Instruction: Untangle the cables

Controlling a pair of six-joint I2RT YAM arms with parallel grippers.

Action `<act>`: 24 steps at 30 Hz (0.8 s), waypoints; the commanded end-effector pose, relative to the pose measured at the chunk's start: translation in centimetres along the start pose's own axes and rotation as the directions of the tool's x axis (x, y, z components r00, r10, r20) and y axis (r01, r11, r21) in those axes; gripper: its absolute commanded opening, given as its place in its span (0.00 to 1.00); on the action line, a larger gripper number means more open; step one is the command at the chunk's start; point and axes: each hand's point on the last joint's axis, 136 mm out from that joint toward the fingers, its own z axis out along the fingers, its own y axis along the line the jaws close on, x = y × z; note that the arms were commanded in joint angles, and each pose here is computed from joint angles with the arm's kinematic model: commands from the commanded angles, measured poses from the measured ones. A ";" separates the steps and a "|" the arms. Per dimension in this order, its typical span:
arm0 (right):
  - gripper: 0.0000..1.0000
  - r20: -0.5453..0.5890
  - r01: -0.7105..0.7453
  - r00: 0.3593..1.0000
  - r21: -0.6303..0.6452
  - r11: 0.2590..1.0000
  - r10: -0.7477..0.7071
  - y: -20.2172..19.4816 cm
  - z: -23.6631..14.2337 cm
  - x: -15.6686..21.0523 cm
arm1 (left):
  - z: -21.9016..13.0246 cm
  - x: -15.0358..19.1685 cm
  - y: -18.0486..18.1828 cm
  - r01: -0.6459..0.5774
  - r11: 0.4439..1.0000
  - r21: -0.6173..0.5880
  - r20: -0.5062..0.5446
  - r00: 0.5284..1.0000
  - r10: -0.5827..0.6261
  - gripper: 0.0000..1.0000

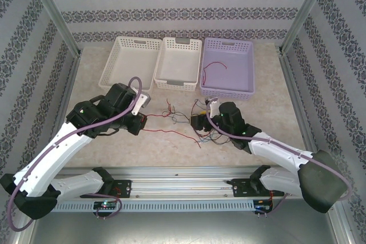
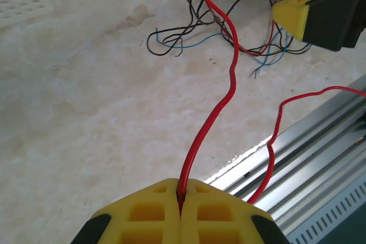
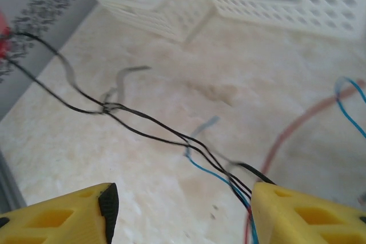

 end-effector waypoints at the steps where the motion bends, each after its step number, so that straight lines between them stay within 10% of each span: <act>1: 0.64 0.107 0.140 0.985 -0.054 0.989 -0.134 2.4 0.4 -3.3 | 0.4 -0.4 -1.0 0.014 0.998 0.065 0.010 1.000 -0.015 0.00; 14: 0.64 0.139 0.267 0.961 -0.230 0.936 -0.240 7.6 3.2 -2.5 | 0.1 0.1 -1.0 0.012 0.998 0.066 0.003 1.000 -0.012 0.00; 24: 0.61 0.137 0.353 0.932 -0.127 0.927 -0.336 7.0 6.0 -1.5 | -0.4 0.0 -1.4 0.025 0.996 0.089 0.024 0.999 -0.027 0.00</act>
